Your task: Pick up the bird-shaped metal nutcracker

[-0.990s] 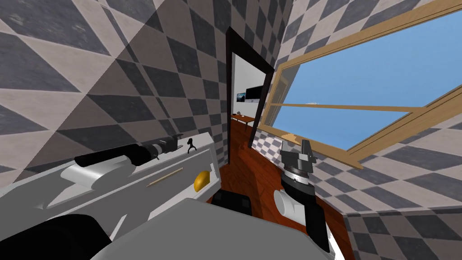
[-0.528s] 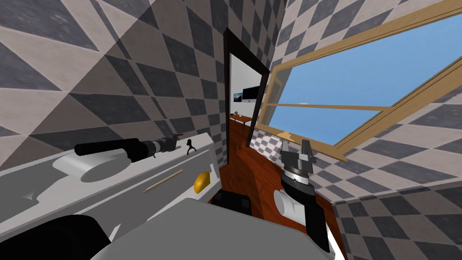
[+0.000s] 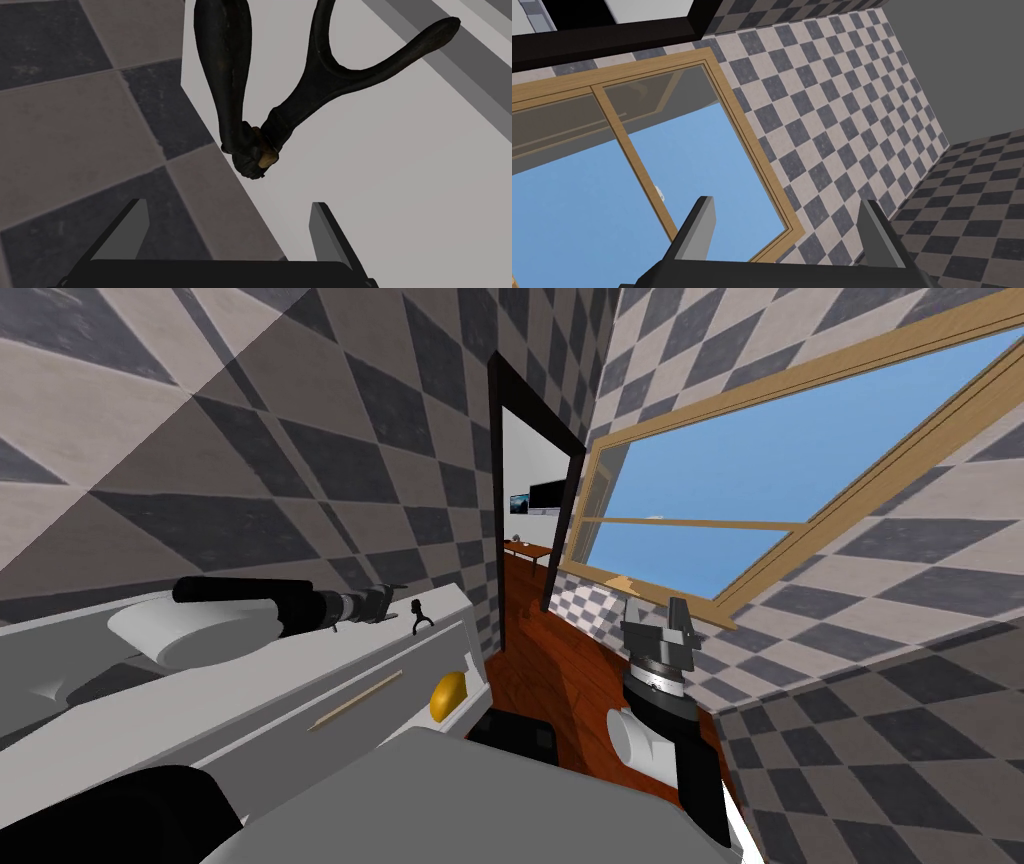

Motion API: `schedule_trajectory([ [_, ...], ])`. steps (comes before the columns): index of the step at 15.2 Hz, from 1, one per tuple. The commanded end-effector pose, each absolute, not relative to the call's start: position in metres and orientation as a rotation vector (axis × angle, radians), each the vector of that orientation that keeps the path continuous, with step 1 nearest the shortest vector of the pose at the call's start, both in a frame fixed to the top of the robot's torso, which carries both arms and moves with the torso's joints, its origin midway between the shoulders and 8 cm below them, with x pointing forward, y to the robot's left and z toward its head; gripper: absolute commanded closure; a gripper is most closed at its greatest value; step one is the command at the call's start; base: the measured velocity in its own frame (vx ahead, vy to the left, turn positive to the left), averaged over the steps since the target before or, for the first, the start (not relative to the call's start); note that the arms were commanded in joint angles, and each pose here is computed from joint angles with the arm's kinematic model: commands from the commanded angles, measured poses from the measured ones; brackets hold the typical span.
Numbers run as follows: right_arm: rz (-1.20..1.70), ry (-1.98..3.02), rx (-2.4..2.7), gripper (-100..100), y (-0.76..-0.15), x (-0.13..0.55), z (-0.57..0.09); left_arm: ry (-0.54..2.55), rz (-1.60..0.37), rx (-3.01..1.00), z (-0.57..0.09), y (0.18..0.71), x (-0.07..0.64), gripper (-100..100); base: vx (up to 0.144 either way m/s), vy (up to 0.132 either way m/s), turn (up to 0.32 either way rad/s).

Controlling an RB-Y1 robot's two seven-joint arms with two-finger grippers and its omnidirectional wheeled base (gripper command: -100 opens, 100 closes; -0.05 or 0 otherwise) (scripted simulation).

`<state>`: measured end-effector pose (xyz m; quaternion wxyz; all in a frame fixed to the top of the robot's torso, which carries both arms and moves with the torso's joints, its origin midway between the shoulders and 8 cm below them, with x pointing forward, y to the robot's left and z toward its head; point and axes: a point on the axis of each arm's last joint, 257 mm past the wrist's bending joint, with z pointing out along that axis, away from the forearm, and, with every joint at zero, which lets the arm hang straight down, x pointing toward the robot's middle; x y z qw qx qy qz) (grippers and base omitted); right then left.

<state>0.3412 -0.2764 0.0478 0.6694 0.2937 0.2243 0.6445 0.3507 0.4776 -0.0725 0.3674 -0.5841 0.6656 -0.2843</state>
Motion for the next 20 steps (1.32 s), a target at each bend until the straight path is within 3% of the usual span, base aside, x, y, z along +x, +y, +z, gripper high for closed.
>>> schedule_trajectory([
  [1, 1.453, 0.506, 0.662, 0, -0.276, 0.341, 0.048, 1.733, -0.713, -1.523, -0.075, 0.477, 0.348, -100, -0.012, 0.043, -0.066],
  [20, 1.453, 0.506, 0.662, 0, -0.276, 0.341, 0.048, 2.077, -0.514, -1.675, -0.07, 0.43, 0.318, -100, -0.021, 0.046, -0.119],
])
